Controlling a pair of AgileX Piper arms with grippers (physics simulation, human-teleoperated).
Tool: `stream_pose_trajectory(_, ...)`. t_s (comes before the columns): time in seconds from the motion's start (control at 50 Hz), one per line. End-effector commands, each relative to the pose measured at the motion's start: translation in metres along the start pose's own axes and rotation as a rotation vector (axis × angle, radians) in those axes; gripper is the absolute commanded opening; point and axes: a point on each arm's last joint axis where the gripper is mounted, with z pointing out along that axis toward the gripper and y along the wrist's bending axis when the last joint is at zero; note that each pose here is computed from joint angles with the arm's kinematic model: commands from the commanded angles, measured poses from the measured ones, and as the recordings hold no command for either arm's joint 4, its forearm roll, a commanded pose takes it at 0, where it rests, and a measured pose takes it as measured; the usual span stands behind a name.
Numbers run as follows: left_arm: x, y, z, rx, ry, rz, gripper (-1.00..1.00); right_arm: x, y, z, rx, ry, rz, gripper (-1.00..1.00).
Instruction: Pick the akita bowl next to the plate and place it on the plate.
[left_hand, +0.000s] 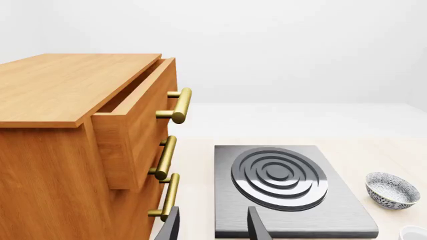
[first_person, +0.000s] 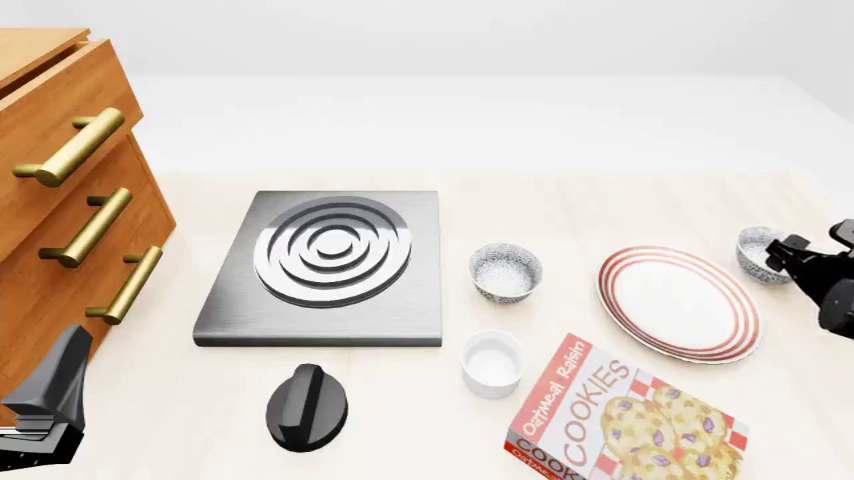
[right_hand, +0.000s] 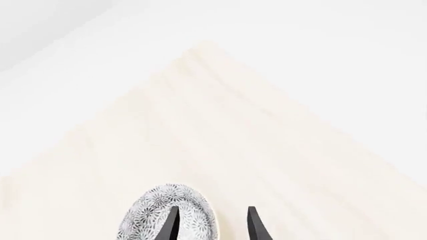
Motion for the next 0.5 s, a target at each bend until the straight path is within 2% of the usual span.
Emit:
stream_pose_trajectory(0.02,0.0000,0.0000,0.0000,0.000,0.000,0.000,1.00,0.0094,-0.0016,0.0036,0.003,0.026,-0.017,1.00)
stream_pose_trajectory(0.08,0.0000,0.0000,0.0000,0.000,0.000,0.000,1.00,0.0107,-0.0020,0.0036,0.003,0.027,-0.020,1.00)
stream_pose_trajectory(0.1,0.0000,0.0000,0.0000,0.000,0.000,0.000,1.00,0.0110,-0.0024,0.0033,0.004,0.026,-0.023,-1.00)
stream_pose_trajectory(0.5,0.0000,0.0000,0.0000,0.000,0.000,0.000,1.00,0.0012,-0.0019,-0.0011,0.005,0.012,-0.002,-1.00)
